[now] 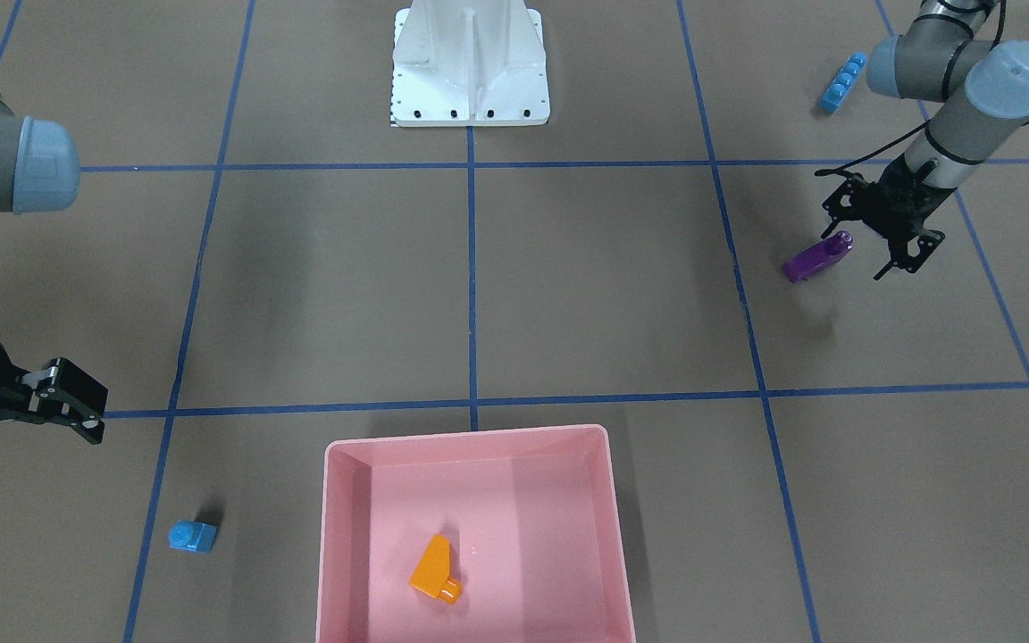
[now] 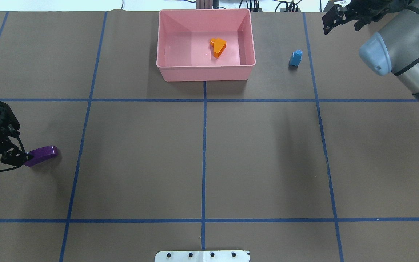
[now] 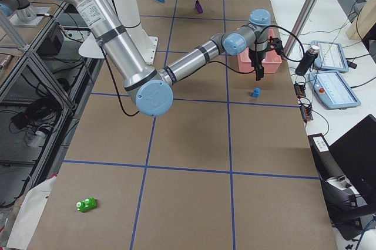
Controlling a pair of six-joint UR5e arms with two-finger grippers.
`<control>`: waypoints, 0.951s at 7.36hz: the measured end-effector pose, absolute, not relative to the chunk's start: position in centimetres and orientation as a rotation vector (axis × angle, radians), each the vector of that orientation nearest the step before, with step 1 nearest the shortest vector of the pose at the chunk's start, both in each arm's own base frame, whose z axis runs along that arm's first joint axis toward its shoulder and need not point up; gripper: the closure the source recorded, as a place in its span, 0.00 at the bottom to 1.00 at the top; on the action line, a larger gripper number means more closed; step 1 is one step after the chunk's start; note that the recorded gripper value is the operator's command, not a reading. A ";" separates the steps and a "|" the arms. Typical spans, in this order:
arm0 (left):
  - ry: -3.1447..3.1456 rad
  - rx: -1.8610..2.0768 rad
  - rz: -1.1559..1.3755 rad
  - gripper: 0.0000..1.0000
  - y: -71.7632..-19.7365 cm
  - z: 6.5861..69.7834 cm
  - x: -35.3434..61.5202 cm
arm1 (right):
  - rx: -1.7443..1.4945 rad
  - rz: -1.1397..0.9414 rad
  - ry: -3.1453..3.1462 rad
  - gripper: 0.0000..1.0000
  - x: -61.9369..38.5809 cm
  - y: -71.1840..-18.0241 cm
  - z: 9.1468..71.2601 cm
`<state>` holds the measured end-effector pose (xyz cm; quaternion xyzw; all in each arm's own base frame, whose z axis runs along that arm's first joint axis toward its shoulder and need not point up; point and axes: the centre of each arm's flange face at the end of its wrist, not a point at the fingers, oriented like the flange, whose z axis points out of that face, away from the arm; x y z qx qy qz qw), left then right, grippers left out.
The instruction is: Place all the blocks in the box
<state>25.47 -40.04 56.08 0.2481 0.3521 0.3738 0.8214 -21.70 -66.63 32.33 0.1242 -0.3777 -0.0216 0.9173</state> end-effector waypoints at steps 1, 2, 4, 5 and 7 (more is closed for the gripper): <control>0.741 0.519 0.806 0.00 -39.5 56.4 26.3 | 0.255 -0.045 -0.777 0.00 -21.7 -66.6 32.3; 0.737 0.507 0.816 0.01 -39.1 56.7 26.9 | 0.255 -0.045 -0.777 0.00 -21.7 -66.6 32.3; 0.736 0.495 0.825 1.00 -38.8 57.0 27.5 | 0.256 -0.044 -0.776 0.00 -21.7 -66.7 32.3; 0.736 0.495 0.826 1.00 -38.8 57.0 27.5 | 0.256 -0.044 -0.776 0.00 -21.7 -66.7 32.3; 0.750 0.484 0.781 1.00 -38.8 56.5 27.5 | 0.256 -0.044 -0.776 0.00 -21.7 -66.7 32.3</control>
